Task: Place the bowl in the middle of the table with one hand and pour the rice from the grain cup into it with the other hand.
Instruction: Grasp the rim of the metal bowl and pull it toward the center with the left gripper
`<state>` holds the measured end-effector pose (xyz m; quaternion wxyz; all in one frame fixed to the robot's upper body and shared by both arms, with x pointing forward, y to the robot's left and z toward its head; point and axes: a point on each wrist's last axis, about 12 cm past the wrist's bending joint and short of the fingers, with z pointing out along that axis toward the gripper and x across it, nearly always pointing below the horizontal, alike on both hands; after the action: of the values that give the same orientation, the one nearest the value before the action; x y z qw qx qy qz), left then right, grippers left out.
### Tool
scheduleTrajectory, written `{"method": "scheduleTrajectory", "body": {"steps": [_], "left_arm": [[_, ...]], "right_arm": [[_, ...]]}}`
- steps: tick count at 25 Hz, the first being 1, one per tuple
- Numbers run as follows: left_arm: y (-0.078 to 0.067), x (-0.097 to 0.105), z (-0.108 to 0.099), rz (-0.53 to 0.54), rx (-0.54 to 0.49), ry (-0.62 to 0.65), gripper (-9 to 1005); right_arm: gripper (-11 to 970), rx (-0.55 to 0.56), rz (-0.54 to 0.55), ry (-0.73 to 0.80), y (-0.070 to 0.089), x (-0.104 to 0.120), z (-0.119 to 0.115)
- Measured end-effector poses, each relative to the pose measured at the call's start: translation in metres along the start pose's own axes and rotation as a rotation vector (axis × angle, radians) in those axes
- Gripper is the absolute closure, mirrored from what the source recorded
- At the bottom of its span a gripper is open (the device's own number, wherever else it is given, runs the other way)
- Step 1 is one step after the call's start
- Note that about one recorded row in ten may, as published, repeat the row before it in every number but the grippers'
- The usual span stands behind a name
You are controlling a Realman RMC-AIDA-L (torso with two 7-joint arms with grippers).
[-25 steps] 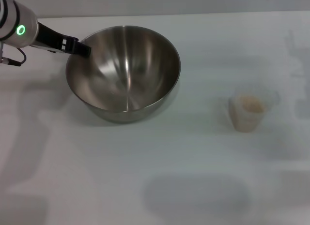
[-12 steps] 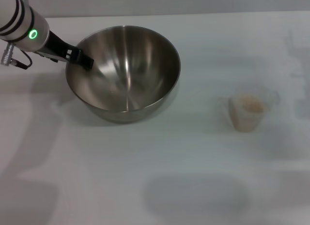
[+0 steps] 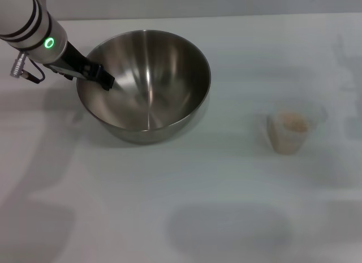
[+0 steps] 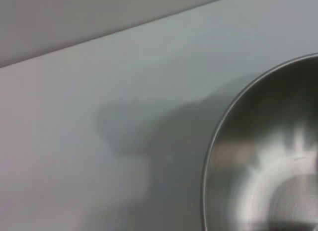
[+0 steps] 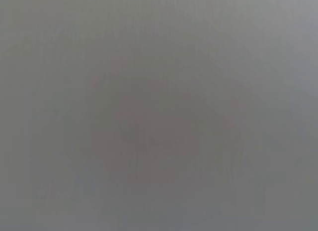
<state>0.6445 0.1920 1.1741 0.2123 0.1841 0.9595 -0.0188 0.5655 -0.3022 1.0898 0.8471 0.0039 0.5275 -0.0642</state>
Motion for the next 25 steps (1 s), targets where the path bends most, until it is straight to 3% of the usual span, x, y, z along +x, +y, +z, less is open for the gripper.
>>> {"method": "scheduleTrajectory", "body": {"steps": [12,23,25], "left_arm": [[0.0020,0.0001,0.0033,0.007,-0.024,0.018,157],[0.0007,0.0004,0.0043,0.017,-0.020,0.026,356],[0.0004,0.0002,0.0045,0.018,-0.020,0.028,448]], "right_arm": [[234,-0.002,0.014,0.002,-0.0012,0.0004,-0.0012],[233,0.000,0.016,-0.006,-0.0015,-0.0004,-0.0035],[233,0.000,0.016,-0.006,-0.0014,-0.0005,-0.0035]]}}
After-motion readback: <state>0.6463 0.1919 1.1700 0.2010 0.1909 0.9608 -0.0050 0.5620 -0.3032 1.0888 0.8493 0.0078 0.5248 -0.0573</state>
